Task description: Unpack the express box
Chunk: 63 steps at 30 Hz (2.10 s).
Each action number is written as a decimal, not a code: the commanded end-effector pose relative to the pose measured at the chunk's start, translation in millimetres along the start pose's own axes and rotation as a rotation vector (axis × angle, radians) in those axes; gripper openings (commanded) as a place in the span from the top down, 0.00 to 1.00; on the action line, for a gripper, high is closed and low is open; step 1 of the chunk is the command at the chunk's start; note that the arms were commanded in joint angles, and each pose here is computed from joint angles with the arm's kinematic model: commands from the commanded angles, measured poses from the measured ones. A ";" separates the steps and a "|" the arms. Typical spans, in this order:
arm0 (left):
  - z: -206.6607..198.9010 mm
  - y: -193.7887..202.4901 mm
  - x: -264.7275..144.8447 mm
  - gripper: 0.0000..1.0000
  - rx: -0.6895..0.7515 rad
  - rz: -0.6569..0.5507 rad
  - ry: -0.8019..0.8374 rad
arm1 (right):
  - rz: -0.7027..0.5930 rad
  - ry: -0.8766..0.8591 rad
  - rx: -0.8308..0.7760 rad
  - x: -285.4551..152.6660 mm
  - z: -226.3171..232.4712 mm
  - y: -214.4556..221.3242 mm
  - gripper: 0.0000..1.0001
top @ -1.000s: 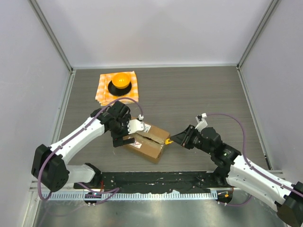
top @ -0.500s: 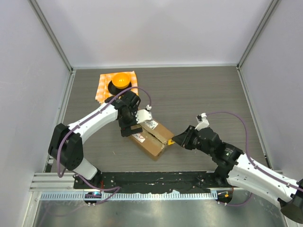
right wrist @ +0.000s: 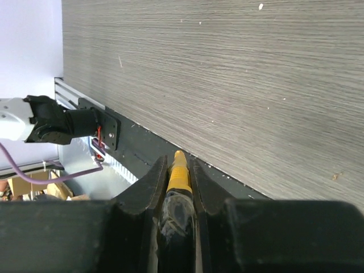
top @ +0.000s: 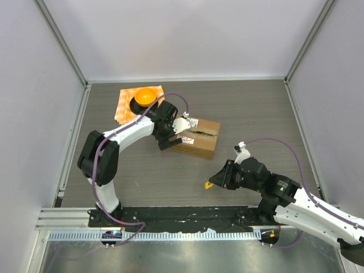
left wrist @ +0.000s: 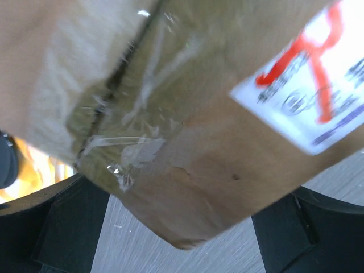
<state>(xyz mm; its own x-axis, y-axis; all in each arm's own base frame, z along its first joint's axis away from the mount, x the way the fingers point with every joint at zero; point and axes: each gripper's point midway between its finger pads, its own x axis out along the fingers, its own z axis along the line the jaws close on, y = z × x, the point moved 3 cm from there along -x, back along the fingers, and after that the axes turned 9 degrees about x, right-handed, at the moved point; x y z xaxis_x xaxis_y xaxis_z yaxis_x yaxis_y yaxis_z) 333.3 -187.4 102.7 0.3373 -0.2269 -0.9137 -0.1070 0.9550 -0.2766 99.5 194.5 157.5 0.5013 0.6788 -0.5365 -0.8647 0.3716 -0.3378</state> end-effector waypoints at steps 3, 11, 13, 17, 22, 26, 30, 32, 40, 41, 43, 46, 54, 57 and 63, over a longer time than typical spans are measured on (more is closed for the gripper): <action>4.6 -13.8 -3.1 0.00 0.003 -0.101 -0.005 | -0.023 -0.074 -0.101 -29.5 33.3 -14.7 0.99; -13.6 -5.3 -48.9 0.00 -0.039 -0.150 -0.009 | -0.623 0.302 -0.390 -52.1 53.2 -141.8 0.99; -16.7 -3.0 -53.9 0.00 -0.048 -0.154 -0.012 | -0.686 0.456 -0.528 -34.9 51.4 -164.3 0.99; -19.2 -0.8 -60.4 0.00 -0.066 -0.165 -0.019 | -0.760 0.456 -0.561 5.2 66.0 -227.1 0.99; -19.4 -5.1 -69.9 0.00 -0.114 -0.202 -0.034 | -0.831 0.467 -0.533 39.6 47.8 -290.3 0.99; -21.5 -5.5 -70.9 0.00 -0.143 -0.211 -0.030 | -0.857 0.440 -0.545 72.3 49.0 -316.6 0.99; -27.2 -1.6 -65.5 0.00 -0.157 -0.210 -0.023 | -0.873 0.411 -0.568 96.1 47.1 -326.1 0.99; -28.2 -1.8 -64.3 0.00 -0.167 -0.215 -0.022 | -0.875 0.401 -0.578 106.4 46.8 -330.1 0.99; -19.4 6.6 -63.7 0.00 -0.201 -0.192 -0.091 | -0.701 0.446 -0.575 147.8 13.3 -312.1 0.99; -18.3 6.8 -63.6 0.00 -0.208 -0.192 -0.093 | -0.661 0.475 -0.573 153.6 1.0 -305.2 0.99; -13.5 5.7 -64.0 0.00 -0.240 -0.197 -0.100 | -0.626 0.502 -0.569 158.2 -10.2 -298.8 0.99; -8.3 5.3 -64.1 0.00 -0.270 -0.190 -0.119 | -0.561 0.538 -0.568 163.0 -26.2 -286.9 0.99; -0.2 9.0 -49.0 0.00 -0.281 -0.143 -0.148 | -0.519 0.564 -0.498 135.5 -40.1 -251.9 0.99; 11.0 9.8 -40.8 0.00 -0.272 -0.110 -0.186 | -0.504 0.582 -0.468 125.0 -41.4 -231.0 0.99; 31.2 6.4 -30.8 0.00 -0.270 -0.095 -0.209 | -0.485 0.550 -0.434 97.6 -31.1 -182.8 0.99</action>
<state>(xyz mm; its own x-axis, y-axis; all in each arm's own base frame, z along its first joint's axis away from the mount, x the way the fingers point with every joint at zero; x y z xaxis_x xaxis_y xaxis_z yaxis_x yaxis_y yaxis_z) 321.0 -163.6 116.8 0.4457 -0.2318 -0.8646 -0.3289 0.8559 -0.3990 338.0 170.1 132.4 0.8504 0.0589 -0.5228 -0.5259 0.1249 -0.8413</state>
